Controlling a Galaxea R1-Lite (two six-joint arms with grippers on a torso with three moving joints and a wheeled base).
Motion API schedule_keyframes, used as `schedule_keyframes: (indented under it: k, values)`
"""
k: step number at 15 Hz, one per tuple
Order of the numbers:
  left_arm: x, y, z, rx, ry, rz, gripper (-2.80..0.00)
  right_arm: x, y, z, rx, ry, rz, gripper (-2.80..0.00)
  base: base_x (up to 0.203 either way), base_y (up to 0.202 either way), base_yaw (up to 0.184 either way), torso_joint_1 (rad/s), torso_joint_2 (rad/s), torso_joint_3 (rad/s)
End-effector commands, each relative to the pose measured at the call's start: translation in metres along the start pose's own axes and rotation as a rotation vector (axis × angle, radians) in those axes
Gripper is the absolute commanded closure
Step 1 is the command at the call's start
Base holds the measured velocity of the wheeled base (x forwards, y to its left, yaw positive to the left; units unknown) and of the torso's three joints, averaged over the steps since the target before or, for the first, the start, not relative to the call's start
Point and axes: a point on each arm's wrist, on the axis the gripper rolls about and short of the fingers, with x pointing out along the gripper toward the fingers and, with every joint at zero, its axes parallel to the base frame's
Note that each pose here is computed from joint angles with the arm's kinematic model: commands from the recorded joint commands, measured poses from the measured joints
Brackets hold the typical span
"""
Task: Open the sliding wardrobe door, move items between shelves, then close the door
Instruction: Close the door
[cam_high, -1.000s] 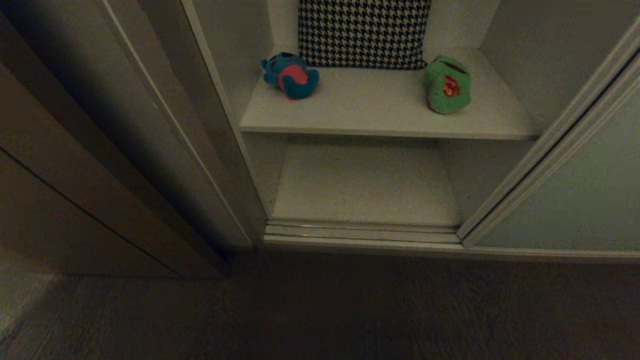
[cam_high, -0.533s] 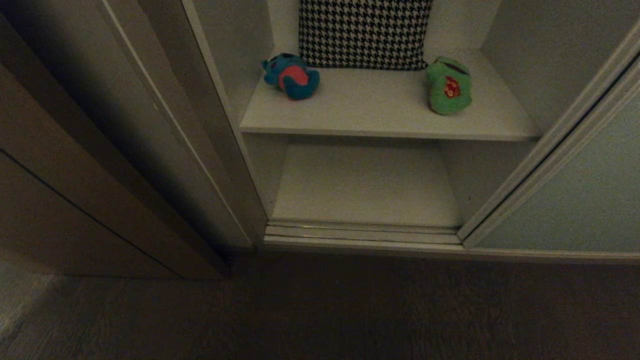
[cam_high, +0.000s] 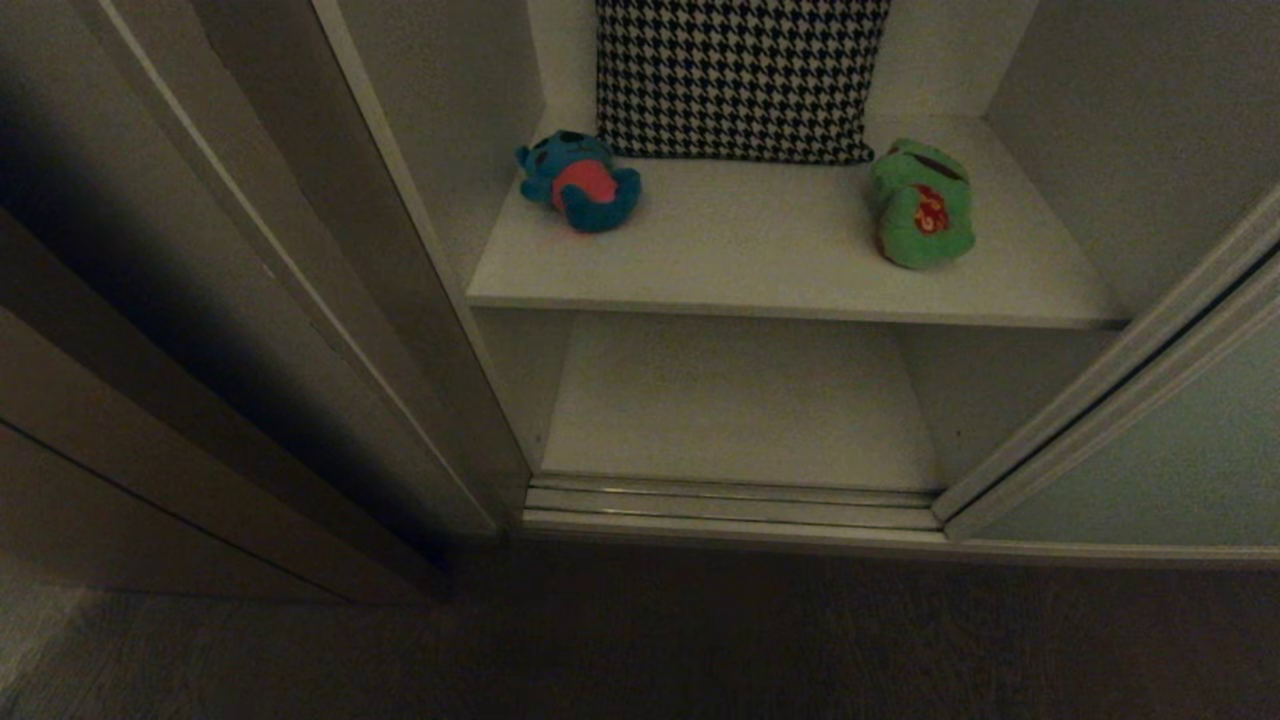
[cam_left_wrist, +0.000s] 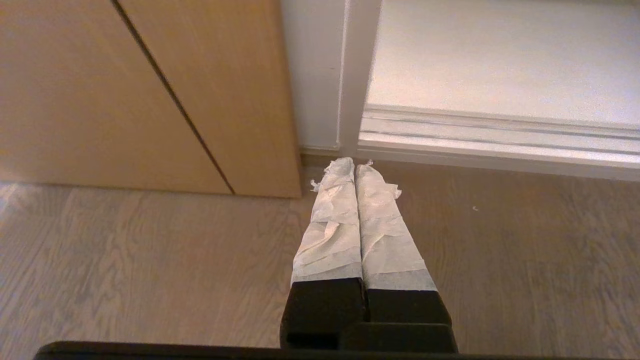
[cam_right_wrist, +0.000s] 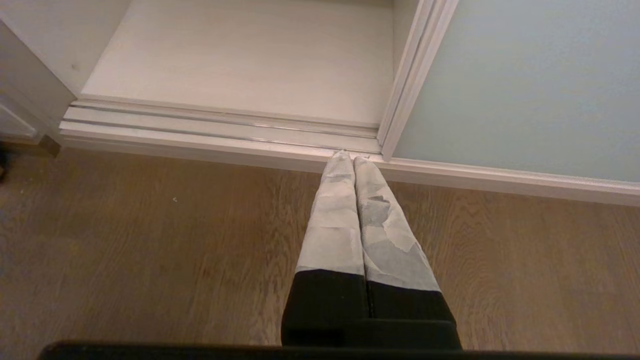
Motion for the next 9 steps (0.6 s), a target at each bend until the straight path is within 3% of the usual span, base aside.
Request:
schedule_keyframes:
  k: [1, 5, 9]
  values:
    - [0.0001, 0.0000, 0.0000, -0.001, 0.002, 0.000, 0.00, 0.0000, 0.0000, -0.0005, 0.000, 0.000, 0.001, 0.00, 0.000, 0.000, 0.000, 0.000, 0.00, 0.000]
    - [0.0001, 0.0000, 0.0000, -0.001, 0.002, 0.000, 0.00, -0.0001, 0.0000, -0.0001, 0.000, -0.001, 0.000, 0.00, -0.023, -0.015, 0.002, 0.003, 0.00, -0.001]
    - [0.0001, 0.0000, 0.0000, -0.001, 0.002, 0.000, 0.00, 0.0001, 0.0000, -0.0003, 0.000, 0.001, 0.001, 0.00, -0.194, -0.173, 0.003, 0.001, 0.00, 0.005]
